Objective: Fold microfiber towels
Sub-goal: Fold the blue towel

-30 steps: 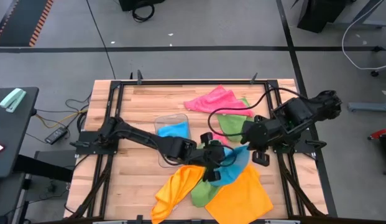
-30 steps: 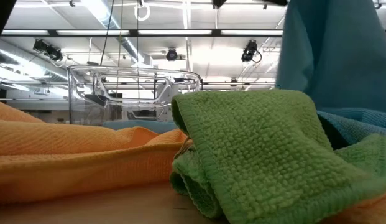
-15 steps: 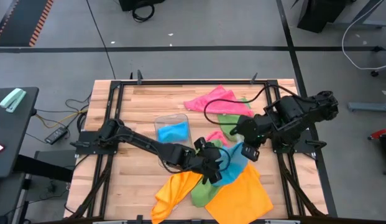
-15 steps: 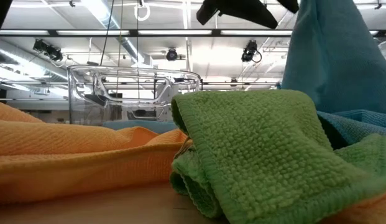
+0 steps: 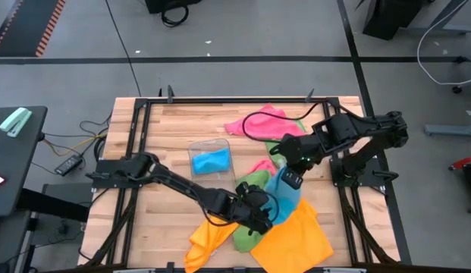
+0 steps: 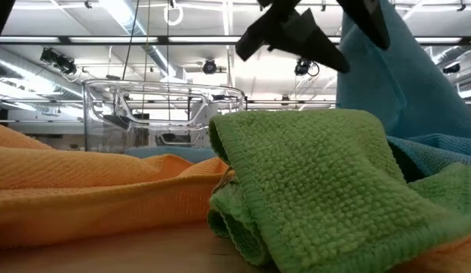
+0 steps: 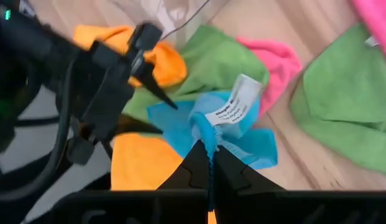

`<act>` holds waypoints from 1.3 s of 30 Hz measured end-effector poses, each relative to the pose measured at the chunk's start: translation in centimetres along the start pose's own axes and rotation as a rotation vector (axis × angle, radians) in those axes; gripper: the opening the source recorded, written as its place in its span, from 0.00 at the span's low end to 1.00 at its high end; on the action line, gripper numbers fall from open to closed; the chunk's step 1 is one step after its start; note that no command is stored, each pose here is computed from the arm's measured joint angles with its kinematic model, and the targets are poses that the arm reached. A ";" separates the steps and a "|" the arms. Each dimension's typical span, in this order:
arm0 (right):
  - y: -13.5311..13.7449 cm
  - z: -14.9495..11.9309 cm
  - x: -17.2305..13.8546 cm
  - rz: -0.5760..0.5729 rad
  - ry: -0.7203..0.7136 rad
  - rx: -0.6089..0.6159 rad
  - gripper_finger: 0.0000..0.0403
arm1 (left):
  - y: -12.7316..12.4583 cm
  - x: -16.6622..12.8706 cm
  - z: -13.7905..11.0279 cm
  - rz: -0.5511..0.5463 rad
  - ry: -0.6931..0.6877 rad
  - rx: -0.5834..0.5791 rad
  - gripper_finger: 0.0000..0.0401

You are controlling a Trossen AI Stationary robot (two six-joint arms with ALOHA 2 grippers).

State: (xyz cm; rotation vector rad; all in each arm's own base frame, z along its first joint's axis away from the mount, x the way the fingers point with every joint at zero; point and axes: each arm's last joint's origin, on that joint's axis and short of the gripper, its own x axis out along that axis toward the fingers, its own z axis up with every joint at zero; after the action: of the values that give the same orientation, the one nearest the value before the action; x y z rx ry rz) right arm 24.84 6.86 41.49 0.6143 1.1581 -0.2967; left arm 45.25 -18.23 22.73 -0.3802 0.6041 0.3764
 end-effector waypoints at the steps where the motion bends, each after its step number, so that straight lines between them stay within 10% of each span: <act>1: -0.1 0.2 0.0 -0.006 -0.007 0.008 0.01 | -0.2 0.3 -0.3 -0.003 -0.006 0.004 0.51; 12: -0.1 0.9 0.0 0.005 -0.072 0.030 0.01 | -0.9 2.4 -2.9 0.049 -0.060 0.013 0.77; 39: -0.3 1.5 0.0 0.014 -0.109 0.079 0.01 | -0.3 5.9 -4.2 0.168 -0.205 0.102 0.62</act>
State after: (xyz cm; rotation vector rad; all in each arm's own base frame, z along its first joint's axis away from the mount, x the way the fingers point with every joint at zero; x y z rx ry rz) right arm 25.82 5.76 41.83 0.6673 1.0409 -0.3606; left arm 47.88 -19.06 16.05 -0.1907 0.4538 0.5359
